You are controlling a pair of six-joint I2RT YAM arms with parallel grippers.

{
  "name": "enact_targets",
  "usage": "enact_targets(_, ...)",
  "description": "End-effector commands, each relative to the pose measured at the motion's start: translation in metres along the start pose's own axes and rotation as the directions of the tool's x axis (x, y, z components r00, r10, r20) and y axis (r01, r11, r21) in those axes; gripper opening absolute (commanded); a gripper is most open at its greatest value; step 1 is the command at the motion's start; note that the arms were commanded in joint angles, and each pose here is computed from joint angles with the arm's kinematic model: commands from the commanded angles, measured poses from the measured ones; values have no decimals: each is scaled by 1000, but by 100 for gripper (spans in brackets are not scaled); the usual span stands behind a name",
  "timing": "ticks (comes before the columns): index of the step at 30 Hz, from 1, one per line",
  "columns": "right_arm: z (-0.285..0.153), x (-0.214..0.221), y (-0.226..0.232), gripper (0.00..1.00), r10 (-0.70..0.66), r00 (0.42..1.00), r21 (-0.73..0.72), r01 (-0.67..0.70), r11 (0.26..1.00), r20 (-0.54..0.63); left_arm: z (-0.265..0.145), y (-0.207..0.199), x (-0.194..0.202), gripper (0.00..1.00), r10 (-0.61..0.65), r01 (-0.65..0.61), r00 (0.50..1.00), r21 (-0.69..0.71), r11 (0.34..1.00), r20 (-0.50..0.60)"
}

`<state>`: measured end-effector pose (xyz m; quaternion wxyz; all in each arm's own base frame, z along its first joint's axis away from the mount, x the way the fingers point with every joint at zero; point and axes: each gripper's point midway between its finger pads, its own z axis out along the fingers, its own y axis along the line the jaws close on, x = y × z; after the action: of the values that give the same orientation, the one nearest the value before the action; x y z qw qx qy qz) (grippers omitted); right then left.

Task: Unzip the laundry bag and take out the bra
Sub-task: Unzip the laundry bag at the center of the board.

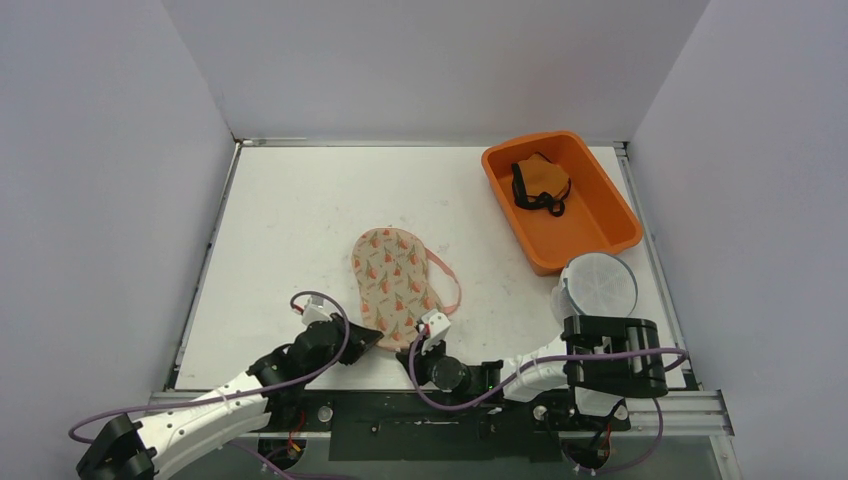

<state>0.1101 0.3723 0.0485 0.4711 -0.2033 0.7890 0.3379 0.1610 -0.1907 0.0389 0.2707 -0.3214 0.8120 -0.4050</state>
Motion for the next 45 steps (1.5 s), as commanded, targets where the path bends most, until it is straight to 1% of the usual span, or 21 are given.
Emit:
enact_targets(1,-12,-4,-18,5,-1,1000,77,0,997,9,-1,-21,-11,0,83,-84,996,25,996,45)
enact_targets(6,-28,2,-43,5,-15,1000,141,15,990,-5,1,-32,-10,0,166,-167,986,54,984,30)
enact_targets(11,-39,-1,-60,5,-61,998,212,65,975,-25,5,-37,-12,0,264,-264,965,38,964,9)
enact_targets(15,-47,-4,-65,5,-55,998,211,58,976,-22,13,-49,-12,0,324,-322,946,51,945,-34)
enact_targets(20,-50,-2,-57,5,-56,998,169,61,984,-37,32,-71,-10,0,373,-366,924,90,926,-81)
enact_targets(23,-47,-2,-51,5,-49,998,144,54,988,-33,46,-88,-12,0,389,-381,917,103,919,-84)
enact_targets(25,-43,-3,-45,5,-43,999,130,46,990,-27,55,-97,-14,13,406,-397,910,104,912,-90)
enact_targets(26,-40,-4,-42,5,-41,999,125,44,991,-24,58,-102,-15,26,409,-400,908,102,911,-93)
enact_targets(28,-34,-8,-35,5,-36,999,107,37,994,-11,60,-109,-17,54,412,-404,906,91,910,-97)
enact_targets(29,-31,-10,-31,5,-36,999,102,37,994,-7,59,-106,-18,66,412,-406,906,73,911,-100)
enact_targets(30,-28,-13,-28,5,-37,999,94,37,995,-2,57,-102,-20,75,407,-404,908,51,914,-99)
enact_targets(32,-22,-17,-22,5,-40,999,79,39,996,4,47,-95,-23,90,395,-395,914,23,918,-87)
enact_targets(33,-19,-19,-19,5,-38,999,66,37,997,7,41,-88,-25,99,385,-386,919,2,922,-82)
enact_targets(35,-13,-23,-15,5,-27,1000,45,27,999,9,29,-69,-25,96,359,-364,929,-45,930,-91)
enact_targets(37,-6,-28,-14,5,-15,1000,29,15,999,12,18,-55,-24,96,324,-330,942,-68,942,-83)
enact_targets(42,8,-36,-3,5,-20,1000,-15,20,1000,11,3,-40,-14,96,189,-191,979,-16,981,-79)
enact_targets(45,12,-35,1,5,-20,1000,-24,20,1000,5,0,-40,-4,96,134,-131,985,35,991,-107)
